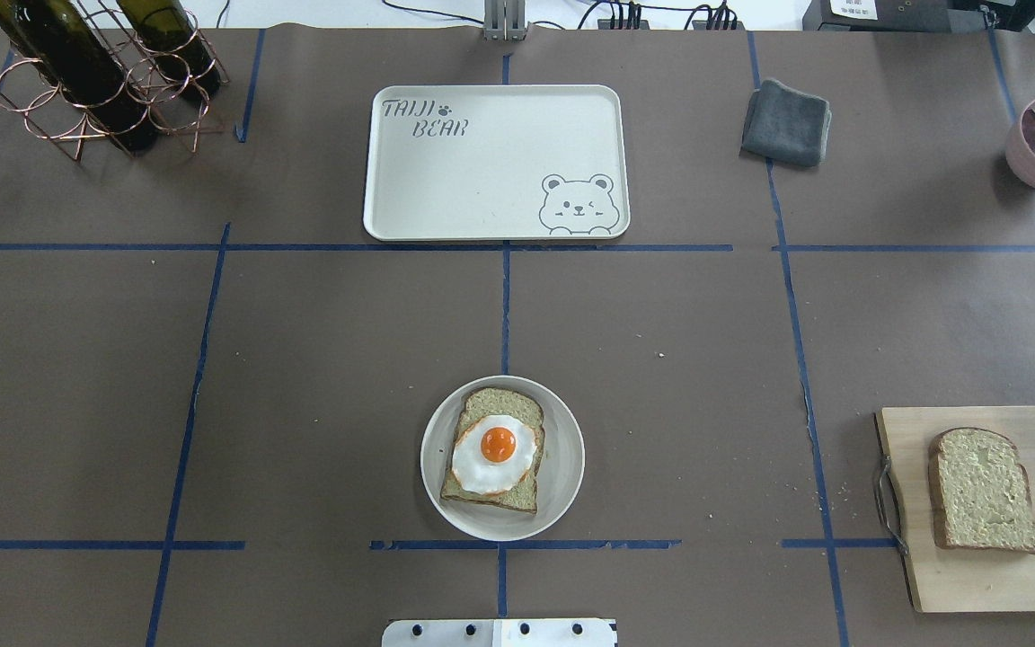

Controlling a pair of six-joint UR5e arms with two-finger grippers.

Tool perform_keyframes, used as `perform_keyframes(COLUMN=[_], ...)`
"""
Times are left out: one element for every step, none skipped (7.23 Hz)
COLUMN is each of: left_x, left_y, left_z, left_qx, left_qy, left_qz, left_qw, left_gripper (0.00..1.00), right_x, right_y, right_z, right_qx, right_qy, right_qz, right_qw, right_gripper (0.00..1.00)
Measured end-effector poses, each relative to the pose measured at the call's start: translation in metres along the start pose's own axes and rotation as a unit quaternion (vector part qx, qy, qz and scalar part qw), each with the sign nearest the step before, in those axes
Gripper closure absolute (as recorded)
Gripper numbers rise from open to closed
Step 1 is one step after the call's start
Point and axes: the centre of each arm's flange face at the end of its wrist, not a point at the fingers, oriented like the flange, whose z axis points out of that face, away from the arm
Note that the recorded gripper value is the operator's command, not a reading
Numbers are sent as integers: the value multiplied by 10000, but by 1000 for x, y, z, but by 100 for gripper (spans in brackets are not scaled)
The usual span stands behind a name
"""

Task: Make sandwich and place on tray

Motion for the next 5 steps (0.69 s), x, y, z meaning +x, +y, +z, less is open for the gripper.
perform_keyframes(left_x=[44, 86, 120, 151, 180], left_y=[6, 13, 17, 21, 26], left_z=[7, 14, 20, 26, 31], left_qx=[-49, -132, -198, -228, -268], left_qy=[168, 327, 442, 530, 626], left_qz=[-205, -389, -536, -667, -792], left_qw=[9996, 9986, 9974, 9961, 9945], left_gripper=[0, 0, 0, 0, 0], right_x=[-13, -31, -55, -83, -100], right_y=[2, 6, 10, 15, 25], right_z=[-1, -3, 0, 7, 18], right_qx=[7, 28, 1, -62, -73], right_qy=[-24, -51, -75, -52, 11], right_qz=[127, 240, 358, 460, 445], right_qw=[9999, 9997, 9993, 9989, 9990], right_gripper=[0, 0, 0, 0, 0])
